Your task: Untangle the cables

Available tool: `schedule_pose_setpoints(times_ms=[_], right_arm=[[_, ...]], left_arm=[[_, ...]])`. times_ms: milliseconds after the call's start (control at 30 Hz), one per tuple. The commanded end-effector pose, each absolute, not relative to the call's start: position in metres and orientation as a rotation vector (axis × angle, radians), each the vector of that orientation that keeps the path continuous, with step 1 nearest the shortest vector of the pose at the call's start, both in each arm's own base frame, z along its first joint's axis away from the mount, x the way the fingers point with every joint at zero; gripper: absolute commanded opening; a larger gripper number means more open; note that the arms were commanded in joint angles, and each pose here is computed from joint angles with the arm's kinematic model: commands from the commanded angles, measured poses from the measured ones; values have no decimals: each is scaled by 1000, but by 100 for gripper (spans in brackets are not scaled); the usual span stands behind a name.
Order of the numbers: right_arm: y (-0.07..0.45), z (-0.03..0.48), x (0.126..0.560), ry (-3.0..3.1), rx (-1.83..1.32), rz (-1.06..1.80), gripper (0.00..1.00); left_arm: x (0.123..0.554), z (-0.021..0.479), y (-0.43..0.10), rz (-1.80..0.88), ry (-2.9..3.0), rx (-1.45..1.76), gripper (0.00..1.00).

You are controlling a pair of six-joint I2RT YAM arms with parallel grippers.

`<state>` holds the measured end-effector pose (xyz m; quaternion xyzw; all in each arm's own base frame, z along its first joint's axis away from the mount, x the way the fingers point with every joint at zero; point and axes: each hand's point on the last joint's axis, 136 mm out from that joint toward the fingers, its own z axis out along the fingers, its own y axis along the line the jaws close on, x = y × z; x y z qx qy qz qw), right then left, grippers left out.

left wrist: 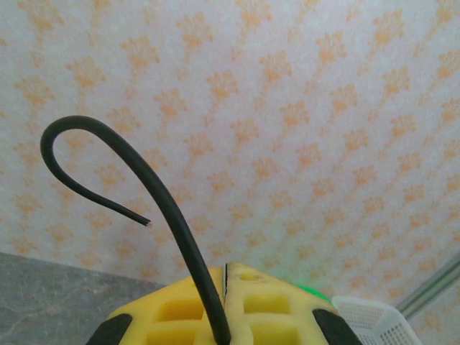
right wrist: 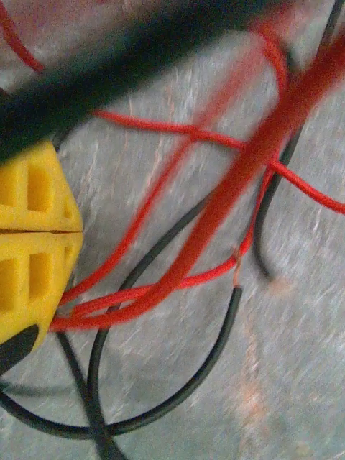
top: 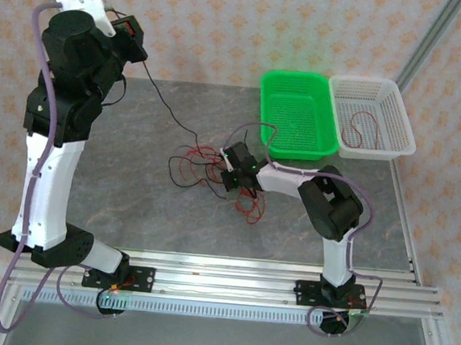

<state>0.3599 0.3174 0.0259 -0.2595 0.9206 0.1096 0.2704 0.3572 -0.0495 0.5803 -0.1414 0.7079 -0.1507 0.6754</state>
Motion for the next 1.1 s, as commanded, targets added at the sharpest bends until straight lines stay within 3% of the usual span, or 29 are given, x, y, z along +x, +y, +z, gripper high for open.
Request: schedule_pose_setpoints(times_ms=[0,300,333,533,667,833,1067], right_arm=[[293,22,373,2495,-458,216,0],[285,27,367,2499,-350,264,0],[286,32,366,2492,-347,279,3],[292,95,363,2400,-339,379,55],[288,152,352,2308,-323,462,78],[263,217,333,2200,-240,516,88],[205,268,299,2083,-46,505,88]], left_arm=[[341,588,-29,-245,1570,-353,0],[321,606,-18,-229,1496,-370,0],[323,607,-23,-260,1493,-352,0],[335,613,-70,-514,1432,-186,0],[333,629,-94,-669,1319,-83,0],[319,658,-112,-831,1143,8,0],[310,685,-134,-1086,931,100,0]])
